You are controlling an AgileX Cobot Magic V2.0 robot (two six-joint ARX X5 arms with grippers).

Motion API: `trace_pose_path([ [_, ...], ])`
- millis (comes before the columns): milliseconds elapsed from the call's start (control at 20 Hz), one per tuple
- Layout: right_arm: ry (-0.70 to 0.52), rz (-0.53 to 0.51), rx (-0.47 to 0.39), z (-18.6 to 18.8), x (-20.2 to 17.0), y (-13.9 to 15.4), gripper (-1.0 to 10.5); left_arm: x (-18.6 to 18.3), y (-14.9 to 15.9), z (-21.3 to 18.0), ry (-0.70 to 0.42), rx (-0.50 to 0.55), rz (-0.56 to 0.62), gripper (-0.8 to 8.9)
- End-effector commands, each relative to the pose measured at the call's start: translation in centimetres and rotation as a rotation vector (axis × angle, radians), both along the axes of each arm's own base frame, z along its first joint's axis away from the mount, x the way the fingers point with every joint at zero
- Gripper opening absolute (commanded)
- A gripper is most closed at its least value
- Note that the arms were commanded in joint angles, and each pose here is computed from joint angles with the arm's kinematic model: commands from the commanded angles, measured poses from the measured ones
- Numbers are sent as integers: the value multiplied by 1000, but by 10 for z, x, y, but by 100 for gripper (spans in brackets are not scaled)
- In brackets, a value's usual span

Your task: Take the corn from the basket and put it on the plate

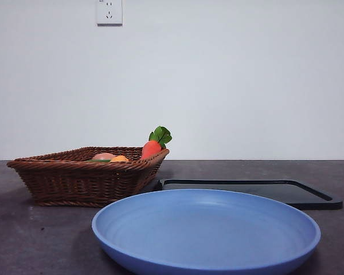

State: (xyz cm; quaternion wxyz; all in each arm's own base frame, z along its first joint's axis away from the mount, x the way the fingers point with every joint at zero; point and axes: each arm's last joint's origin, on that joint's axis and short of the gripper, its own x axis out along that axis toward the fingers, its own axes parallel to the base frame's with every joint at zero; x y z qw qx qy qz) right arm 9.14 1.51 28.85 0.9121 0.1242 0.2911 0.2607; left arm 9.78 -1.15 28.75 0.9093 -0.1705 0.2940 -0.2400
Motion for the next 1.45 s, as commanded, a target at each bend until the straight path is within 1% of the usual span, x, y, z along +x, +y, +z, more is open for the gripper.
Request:
trace_pose_path([
  [50, 3, 66, -44, 6, 2, 2, 2, 3, -2, 4, -8, 26, -61, 7],
  [150, 39, 98, -52, 6, 5, 4, 2, 6, -4, 1, 25, 25, -85, 7],
  [300, 68, 124, -53, 3, 10, 7, 2, 8, -5, 1, 27, 25, -90, 10],
  [350, 73, 126, -53, 3, 11, 7, 8, 9, -5, 1, 27, 25, -90, 24],
  [400, 76, 125, -52, 3, 13, 7, 57, 9, -5, 1, 27, 25, -90, 70],
  [450, 81, 121, -47, 3, 14, 7, 149, 9, -5, 1, 27, 25, -89, 152],
  [500, 87, 112, -38, 3, 15, 8, 249, 9, -5, 1, 27, 25, -89, 259],
  [550, 93, 108, -33, 3, 17, 8, 311, 9, -5, 1, 24, 25, -89, 359],
  [600, 102, 108, -30, 2, 19, 8, 317, 9, -5, 1, 23, 25, -88, 424],
  [650, 116, 109, -28, 1, 22, 8, 317, 9, -5, 1, 25, 25, -89, 444],
  [900, 211, 156, -12, -10, 52, 20, 317, 13, -5, -1, 46, 22, -87, 443],
  [1100, 326, 223, -29, -35, 87, 38, 317, 13, -5, -1, 50, 22, -87, 443],
  [1300, 442, 244, -89, -71, 120, 56, 316, 13, -5, -1, 51, 21, -87, 443],
  [1450, 511, 278, -119, -96, 134, 69, 305, 13, -5, -1, 51, 22, -87, 443],
])
